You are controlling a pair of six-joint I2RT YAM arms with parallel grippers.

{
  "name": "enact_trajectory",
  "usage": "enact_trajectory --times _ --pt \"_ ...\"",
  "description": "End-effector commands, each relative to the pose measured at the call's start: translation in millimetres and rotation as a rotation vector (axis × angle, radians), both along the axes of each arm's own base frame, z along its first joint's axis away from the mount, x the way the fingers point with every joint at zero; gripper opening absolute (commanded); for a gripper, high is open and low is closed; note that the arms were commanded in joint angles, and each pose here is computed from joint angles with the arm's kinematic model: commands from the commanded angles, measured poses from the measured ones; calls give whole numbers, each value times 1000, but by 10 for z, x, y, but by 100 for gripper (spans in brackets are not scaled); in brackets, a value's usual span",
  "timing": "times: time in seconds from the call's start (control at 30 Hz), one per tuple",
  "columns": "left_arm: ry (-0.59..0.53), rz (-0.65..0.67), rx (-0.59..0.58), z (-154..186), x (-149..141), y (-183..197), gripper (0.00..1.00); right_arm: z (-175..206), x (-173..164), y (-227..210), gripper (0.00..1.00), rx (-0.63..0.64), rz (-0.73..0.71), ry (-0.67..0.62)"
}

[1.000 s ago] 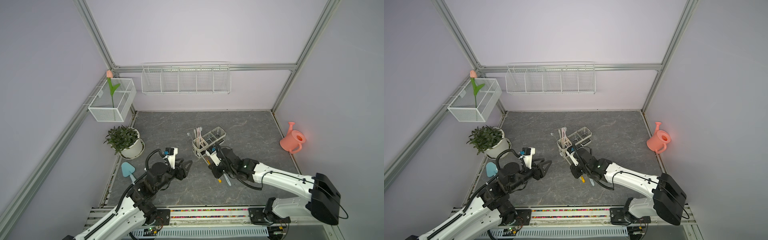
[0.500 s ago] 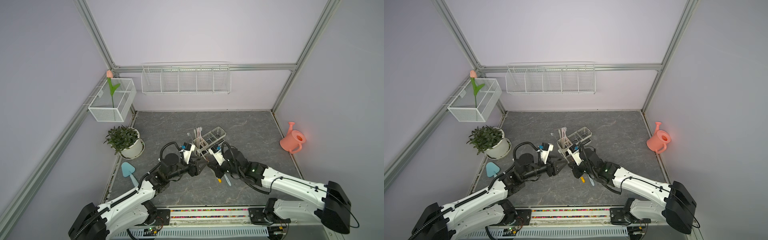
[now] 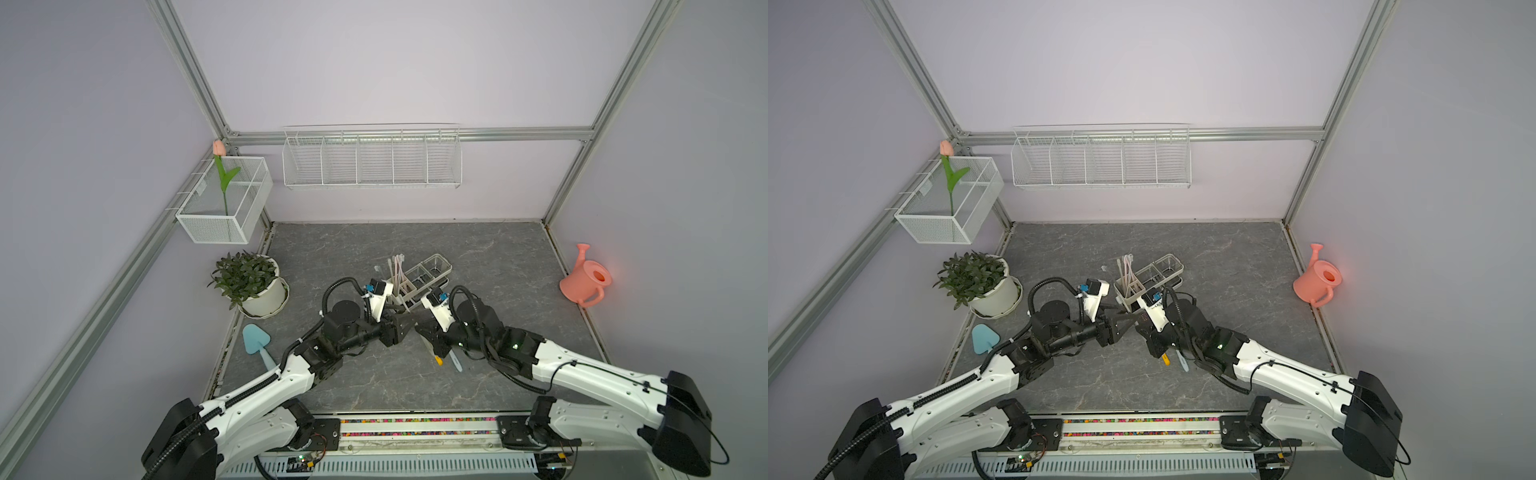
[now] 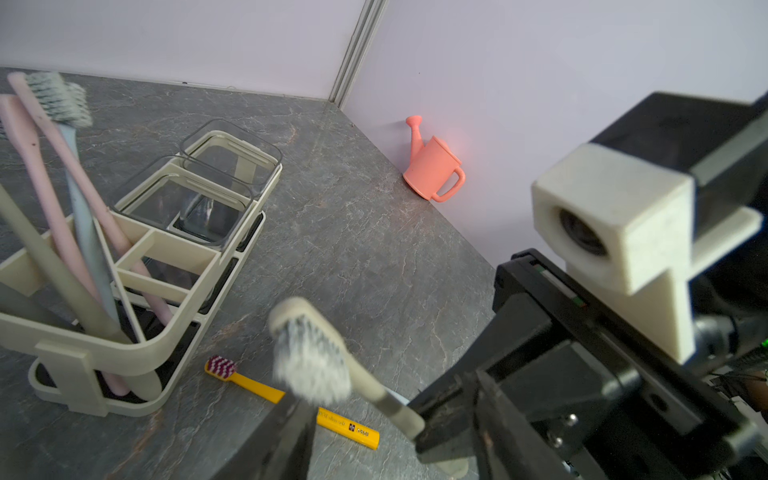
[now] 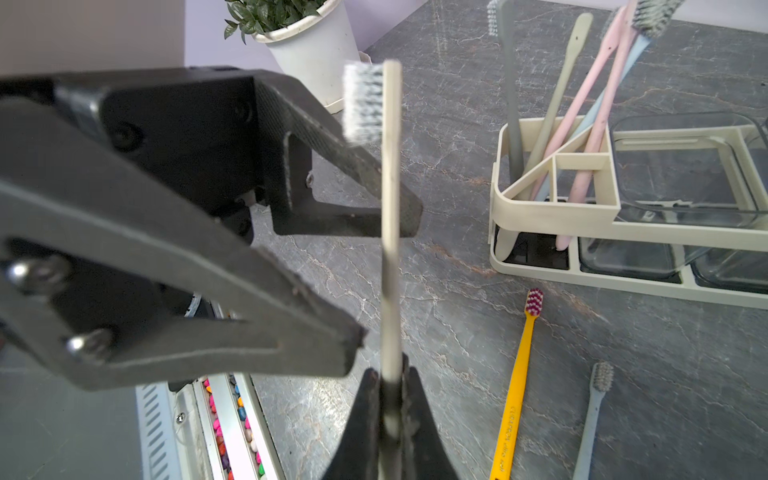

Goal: Place the toothbrush into the toothbrush holder
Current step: Pick up the toothbrush from the center of the board.

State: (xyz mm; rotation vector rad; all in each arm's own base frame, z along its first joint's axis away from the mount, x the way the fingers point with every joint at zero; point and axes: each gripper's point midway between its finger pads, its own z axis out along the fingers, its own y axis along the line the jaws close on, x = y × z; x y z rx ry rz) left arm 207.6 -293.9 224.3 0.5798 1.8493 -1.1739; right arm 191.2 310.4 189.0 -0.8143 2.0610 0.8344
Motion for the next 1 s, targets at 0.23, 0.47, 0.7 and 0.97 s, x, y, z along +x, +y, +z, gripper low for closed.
enact_trajectory --times 0.23,0.47,0.7,0.97 --pt "-30 38 17 80 162 -59 43 47 -31 18 7 40 17 -24" --pt "-42 42 9 107 167 -55 7 21 -21 59 7 41 24 -21" --pt "-46 55 21 96 182 -36 2 12 -2 50 7 35 18 -32" --pt "-67 86 22 140 217 11 1 -41 -6 70 41 50 24 -15"
